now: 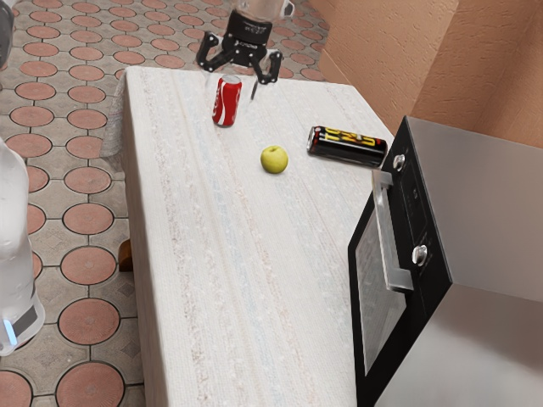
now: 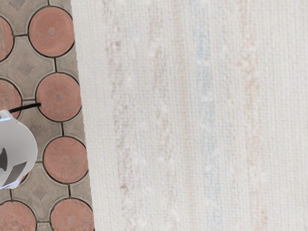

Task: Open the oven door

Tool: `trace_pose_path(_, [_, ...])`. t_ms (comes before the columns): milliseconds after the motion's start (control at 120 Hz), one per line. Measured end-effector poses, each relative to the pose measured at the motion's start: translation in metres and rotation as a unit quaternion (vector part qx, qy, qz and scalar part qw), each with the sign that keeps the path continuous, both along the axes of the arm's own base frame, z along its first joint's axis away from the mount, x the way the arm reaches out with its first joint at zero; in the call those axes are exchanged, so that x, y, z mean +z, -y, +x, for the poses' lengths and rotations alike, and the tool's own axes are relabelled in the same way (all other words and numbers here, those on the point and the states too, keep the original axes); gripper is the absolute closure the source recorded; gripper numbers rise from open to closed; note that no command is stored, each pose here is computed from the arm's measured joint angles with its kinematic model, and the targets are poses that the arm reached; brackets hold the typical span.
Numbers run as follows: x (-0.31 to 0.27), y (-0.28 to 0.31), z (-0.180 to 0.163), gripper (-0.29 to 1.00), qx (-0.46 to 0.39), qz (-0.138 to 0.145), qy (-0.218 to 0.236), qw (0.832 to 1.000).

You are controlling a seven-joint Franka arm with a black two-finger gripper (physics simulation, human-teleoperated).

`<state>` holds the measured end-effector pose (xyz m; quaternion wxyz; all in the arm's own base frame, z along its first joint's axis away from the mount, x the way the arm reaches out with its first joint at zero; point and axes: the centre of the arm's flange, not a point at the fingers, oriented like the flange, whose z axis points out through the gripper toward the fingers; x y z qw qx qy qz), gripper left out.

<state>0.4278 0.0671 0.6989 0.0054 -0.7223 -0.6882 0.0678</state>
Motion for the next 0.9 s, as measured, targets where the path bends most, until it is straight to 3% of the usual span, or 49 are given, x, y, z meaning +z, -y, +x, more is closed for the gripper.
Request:
trace_pose_path(142, [0.01, -0.006, 0.0, 0.0, 0.11, 0.01, 0.023, 0.994])
trace_pose_path(275, [0.025, 0.02, -0.006, 0.0, 0.16, 0.013, 0.037, 0.986])
trace_pose_path(392, [0.012, 0.035, 0.027, 0.0, 0.2, 0.024, 0.019, 0.979])
trace_pose_path(458, [0.011, 0.058, 0.044, 0.0, 0.204, 0.029, 0.024, 0.978])
trace_pose_path(675, [0.003, 0.126, 0.046, 0.0, 0.166, 0.023, 0.069, 0.983])
trace_pose_path(900, [-0.009, 0.184, 0.06, 0.0, 0.077, 0.049, 0.111, 0.99])
